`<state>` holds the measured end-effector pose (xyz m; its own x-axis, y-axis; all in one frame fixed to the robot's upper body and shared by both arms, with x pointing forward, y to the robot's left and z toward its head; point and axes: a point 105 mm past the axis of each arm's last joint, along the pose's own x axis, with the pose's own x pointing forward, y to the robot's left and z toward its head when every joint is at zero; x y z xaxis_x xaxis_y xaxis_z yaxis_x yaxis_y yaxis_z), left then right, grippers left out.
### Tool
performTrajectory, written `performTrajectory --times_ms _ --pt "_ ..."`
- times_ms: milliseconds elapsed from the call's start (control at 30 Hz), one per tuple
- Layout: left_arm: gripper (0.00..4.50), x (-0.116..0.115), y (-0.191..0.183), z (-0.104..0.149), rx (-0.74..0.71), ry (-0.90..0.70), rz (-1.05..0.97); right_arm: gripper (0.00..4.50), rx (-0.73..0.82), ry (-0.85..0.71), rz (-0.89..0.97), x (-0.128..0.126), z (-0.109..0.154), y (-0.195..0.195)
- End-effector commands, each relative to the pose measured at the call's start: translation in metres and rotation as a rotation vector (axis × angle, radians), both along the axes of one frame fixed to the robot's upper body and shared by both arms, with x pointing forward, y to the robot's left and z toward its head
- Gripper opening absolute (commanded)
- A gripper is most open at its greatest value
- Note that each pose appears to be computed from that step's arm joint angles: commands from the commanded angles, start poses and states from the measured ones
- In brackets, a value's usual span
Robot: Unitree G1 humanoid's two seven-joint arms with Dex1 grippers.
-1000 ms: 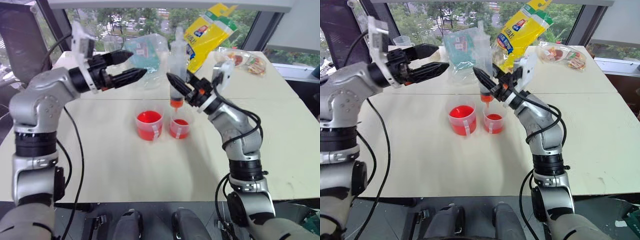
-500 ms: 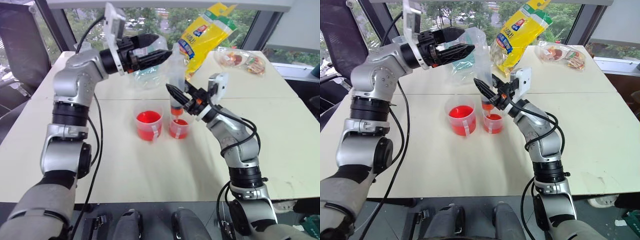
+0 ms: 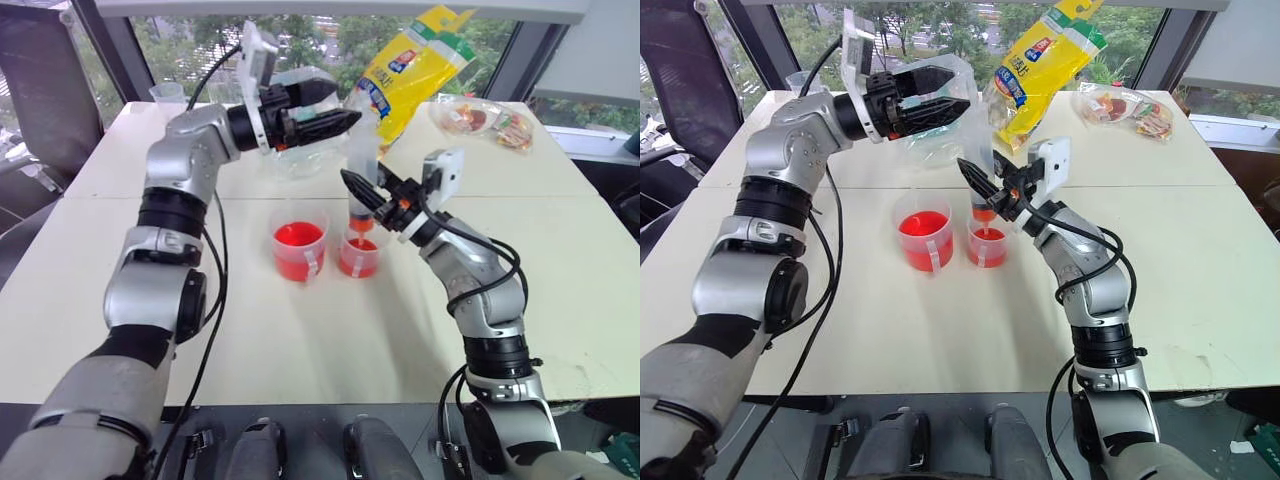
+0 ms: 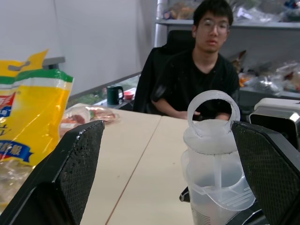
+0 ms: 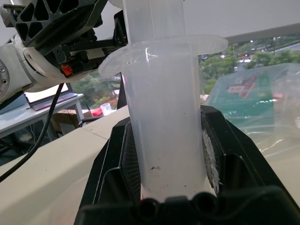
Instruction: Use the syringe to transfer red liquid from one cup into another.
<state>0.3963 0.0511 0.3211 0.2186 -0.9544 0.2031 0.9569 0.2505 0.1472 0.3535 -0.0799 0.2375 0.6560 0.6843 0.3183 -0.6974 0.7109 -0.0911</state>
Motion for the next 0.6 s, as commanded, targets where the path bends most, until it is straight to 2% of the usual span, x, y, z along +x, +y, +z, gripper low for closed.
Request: performTrajectory --times_ms 33,100,333,600 --pt "4.22 -0.005 -0.016 0.012 0.006 -0.036 -0.047 1.37 -0.015 -0.116 0.064 -0.019 0.024 0.012" --pt "3.57 -0.004 -0.020 0.011 0.005 -0.027 -0.061 1.37 -0.022 -0.117 0.067 -0.020 0.023 0.013" --pt "0.05 -0.006 -0.032 0.004 0.018 -0.012 -0.107 1.37 -0.034 -0.123 0.069 -0.023 0.025 0.013" --pt "0.05 -0.015 -0.040 -0.010 0.081 -0.010 -0.174 1.37 -0.035 -0.136 0.056 -0.021 0.031 0.008"
